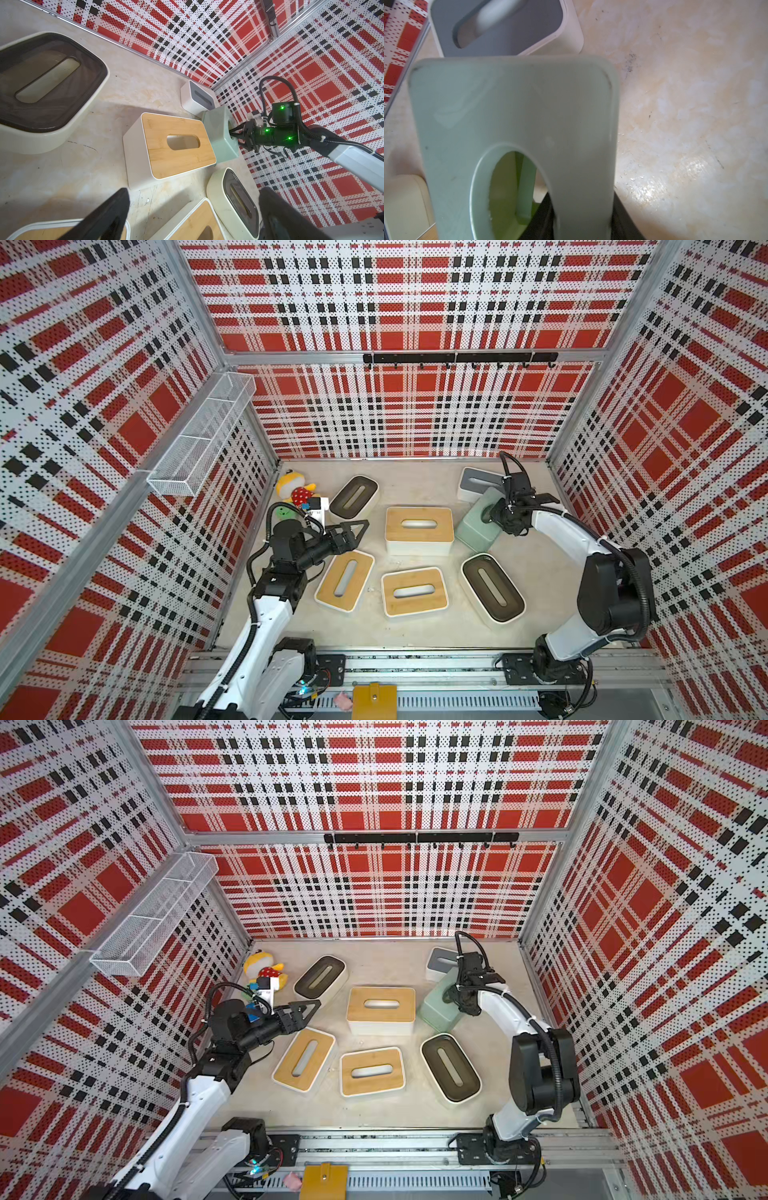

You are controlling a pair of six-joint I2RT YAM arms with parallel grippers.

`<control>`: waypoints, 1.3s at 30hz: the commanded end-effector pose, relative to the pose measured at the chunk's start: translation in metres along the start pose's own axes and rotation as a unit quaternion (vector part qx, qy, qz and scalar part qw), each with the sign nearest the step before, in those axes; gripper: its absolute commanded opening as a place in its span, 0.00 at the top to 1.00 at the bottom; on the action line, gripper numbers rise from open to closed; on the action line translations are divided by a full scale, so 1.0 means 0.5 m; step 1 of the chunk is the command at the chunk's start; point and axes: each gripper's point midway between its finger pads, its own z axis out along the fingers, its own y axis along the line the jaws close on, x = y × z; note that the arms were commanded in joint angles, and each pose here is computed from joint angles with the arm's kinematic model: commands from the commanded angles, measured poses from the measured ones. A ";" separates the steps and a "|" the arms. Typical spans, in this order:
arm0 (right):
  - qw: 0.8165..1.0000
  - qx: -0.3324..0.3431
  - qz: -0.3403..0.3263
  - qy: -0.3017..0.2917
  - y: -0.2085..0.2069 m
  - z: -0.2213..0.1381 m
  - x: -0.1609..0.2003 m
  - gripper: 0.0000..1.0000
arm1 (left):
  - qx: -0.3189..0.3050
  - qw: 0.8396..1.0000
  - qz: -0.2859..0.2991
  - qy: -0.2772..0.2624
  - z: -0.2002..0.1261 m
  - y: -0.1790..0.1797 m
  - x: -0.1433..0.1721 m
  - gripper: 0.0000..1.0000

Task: Stack the tissue boxes
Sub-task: Pick up the tissue box from the center of the board, then place the tissue box at the tissue box.

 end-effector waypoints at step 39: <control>0.991 -0.054 0.117 -0.034 0.268 -0.266 0.154 0.64 | 0.027 0.999 0.028 -0.029 -0.029 -0.039 -0.018 0.01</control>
